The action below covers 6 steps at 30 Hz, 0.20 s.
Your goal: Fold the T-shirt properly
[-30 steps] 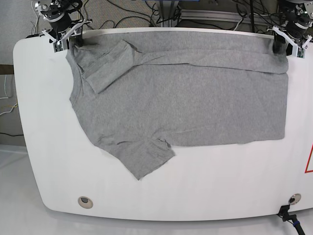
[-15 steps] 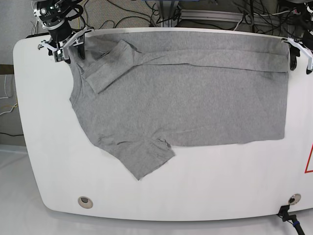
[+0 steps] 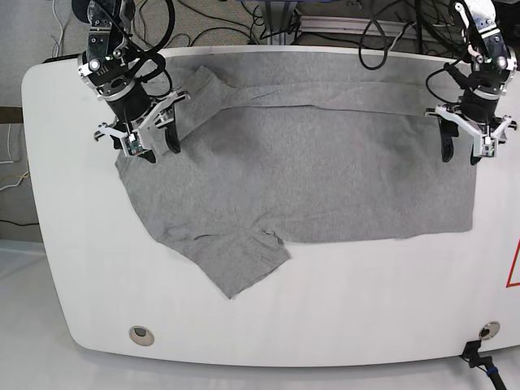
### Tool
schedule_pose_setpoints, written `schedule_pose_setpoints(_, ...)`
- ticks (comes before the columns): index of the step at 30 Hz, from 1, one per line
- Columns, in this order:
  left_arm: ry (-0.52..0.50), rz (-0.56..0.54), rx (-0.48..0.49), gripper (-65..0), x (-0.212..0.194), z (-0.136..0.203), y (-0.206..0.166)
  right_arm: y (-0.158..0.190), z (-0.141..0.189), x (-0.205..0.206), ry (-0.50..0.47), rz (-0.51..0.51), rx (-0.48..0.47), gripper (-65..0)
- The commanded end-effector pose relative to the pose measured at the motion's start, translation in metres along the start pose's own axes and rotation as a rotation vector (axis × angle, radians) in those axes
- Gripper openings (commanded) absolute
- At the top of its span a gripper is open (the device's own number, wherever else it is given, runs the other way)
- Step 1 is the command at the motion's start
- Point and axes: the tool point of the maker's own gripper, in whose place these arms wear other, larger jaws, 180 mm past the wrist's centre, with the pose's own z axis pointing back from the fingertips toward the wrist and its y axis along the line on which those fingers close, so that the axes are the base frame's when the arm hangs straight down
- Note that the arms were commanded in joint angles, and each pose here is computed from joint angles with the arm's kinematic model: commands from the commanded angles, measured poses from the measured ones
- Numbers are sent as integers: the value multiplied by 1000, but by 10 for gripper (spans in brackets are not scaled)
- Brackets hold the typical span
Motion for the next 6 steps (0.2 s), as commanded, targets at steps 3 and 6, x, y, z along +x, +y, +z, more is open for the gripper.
schedule_pose_setpoints(3, -66, -26, 2, -321, 23, -19, -20, -9, -13, 24, -81, -45, -47, -365)
schedule_pose_setpoints(6, -59, -29, -26, -321, 23, -28, -37, -3, -24, 26, -72, -24, -62, -365)
